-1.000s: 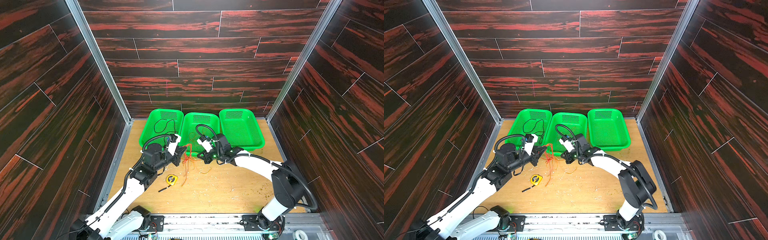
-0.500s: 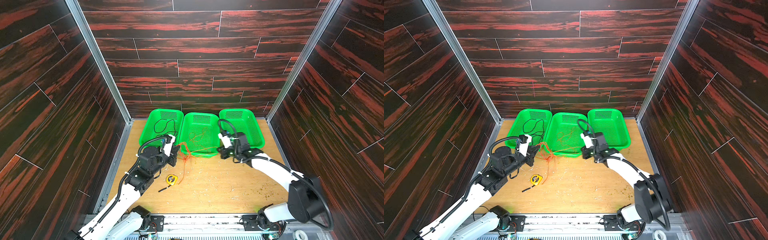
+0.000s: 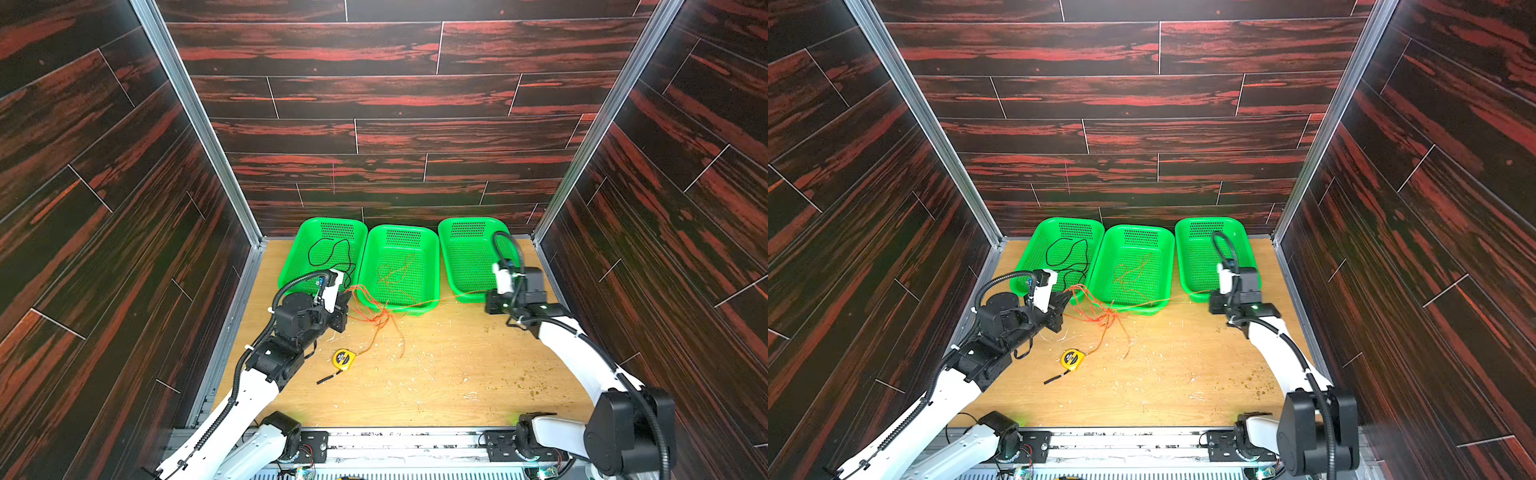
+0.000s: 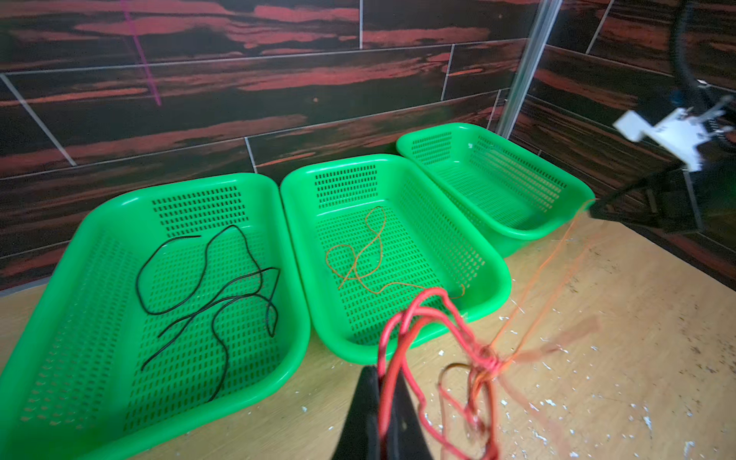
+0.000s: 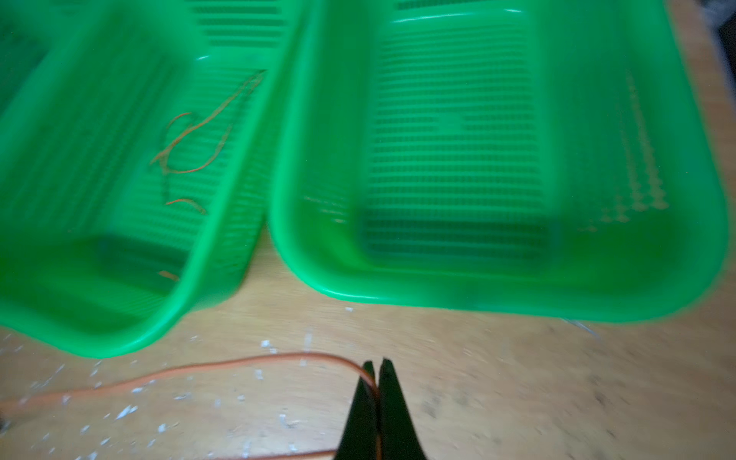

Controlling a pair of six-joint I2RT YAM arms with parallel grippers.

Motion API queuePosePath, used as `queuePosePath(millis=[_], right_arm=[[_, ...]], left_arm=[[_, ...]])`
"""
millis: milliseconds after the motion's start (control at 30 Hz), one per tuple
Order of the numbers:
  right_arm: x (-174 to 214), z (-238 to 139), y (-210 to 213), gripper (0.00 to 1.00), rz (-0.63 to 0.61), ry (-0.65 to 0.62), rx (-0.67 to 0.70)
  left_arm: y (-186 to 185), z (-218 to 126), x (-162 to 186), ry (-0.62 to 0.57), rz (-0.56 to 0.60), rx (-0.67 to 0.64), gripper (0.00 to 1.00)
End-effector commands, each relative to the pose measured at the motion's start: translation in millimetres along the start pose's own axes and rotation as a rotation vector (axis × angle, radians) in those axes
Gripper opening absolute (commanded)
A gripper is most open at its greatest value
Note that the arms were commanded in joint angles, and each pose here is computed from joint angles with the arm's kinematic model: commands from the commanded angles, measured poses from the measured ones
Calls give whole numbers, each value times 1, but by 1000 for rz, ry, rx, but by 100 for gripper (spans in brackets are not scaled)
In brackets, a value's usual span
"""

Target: Untangle the cables

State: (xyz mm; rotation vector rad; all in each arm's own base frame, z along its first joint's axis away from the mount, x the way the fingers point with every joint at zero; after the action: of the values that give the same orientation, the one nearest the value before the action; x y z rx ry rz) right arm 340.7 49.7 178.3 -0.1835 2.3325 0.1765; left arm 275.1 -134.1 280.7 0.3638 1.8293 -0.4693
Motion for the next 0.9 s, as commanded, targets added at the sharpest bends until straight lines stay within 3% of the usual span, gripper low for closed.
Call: queuePosePath(millis=[0,400,867], right_arm=[[5,-12,-24,0,45,8,101],[11,-28,-77,0,156,0,215],[22,-24,-98,0,203,31,274]], left_arm=[[13,-9,0,-3,19,-62,0],[37,-19,6,28,24,-155,0],[62,-35,-1,31,12,-242,0]])
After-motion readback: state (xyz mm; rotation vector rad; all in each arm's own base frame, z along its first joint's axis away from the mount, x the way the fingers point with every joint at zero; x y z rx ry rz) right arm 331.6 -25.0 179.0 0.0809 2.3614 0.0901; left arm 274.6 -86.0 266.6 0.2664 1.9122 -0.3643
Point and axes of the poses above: each gripper's point midway between its finger pads, its own z axis out along the fingers, its own y axis along the line the jaws close on, x = y × z, the point moved 3 cm from there along -z, back along the fingers, and after that the axes turned 5 degrees about -z, right-handed, at the moved point
